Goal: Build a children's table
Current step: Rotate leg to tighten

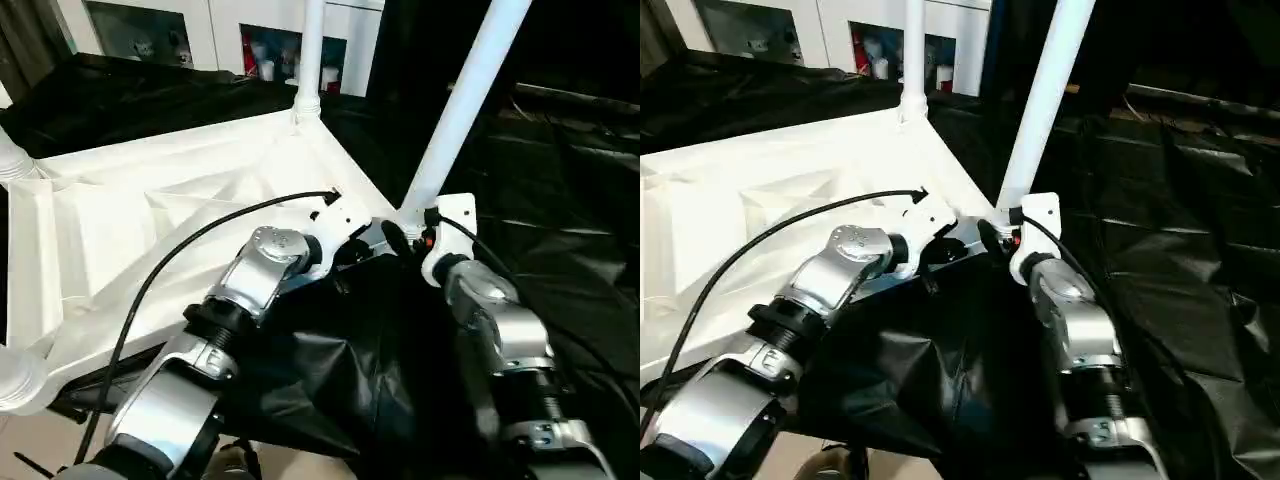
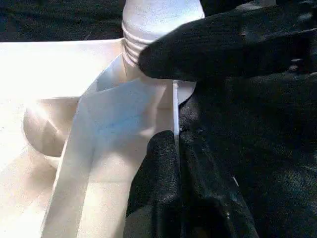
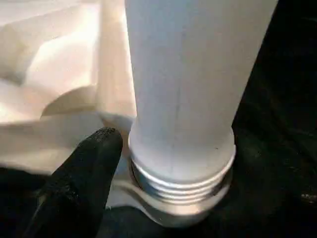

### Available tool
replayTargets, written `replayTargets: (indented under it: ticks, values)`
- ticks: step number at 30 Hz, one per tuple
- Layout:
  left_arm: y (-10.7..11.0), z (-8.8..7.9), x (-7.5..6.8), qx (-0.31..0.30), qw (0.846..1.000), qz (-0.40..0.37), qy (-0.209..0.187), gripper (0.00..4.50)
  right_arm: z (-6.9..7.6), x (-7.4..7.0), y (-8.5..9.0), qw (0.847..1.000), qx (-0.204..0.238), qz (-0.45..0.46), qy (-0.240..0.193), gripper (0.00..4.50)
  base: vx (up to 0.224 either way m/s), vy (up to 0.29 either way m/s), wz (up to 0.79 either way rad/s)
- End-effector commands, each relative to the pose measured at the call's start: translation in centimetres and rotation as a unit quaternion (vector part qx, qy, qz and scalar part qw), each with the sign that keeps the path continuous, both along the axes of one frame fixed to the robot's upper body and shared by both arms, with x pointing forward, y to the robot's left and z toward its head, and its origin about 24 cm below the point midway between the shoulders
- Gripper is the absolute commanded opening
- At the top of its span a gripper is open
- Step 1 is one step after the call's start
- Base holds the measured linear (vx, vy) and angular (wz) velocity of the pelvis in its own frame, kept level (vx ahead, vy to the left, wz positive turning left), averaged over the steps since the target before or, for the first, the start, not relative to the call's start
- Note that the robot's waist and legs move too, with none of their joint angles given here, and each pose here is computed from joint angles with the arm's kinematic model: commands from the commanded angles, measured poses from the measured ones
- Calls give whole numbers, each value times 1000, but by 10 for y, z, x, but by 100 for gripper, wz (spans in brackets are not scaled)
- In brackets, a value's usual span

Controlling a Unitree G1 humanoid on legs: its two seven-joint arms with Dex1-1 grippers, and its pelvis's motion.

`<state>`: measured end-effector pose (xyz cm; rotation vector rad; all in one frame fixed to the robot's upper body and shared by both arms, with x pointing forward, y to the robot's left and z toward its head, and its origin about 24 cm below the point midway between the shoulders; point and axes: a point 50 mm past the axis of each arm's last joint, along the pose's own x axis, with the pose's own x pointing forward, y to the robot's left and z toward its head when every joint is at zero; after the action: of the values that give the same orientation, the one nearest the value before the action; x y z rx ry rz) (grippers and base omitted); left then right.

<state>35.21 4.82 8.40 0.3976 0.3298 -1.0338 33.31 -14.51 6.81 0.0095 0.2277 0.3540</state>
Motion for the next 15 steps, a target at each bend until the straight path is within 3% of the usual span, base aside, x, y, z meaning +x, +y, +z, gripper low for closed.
replayTargets:
  ticks: [1, 6, 8, 15]
  values:
    - [-2, 1, -6, -19, 999, -43, -10, 0, 6, -6, 1, 999, -8, 53, -13, 363, 0, 0, 0]
    - [12, 2, -17, -27, 993, -115, 3, 0, 14, -23, -21, 987, -58, 149, -16, 363, 0, 0, 0]
    - [21, 3, -24, -22, 988, -153, 16, 0, 19, -35, -38, 979, -73, 190, -6, 363, 28, -9, 0]
    - [31, 7, -33, -24, 981, -189, 28, 0, 23, -47, -46, 965, -75, 251, 11, 363, 0, 0, 0]
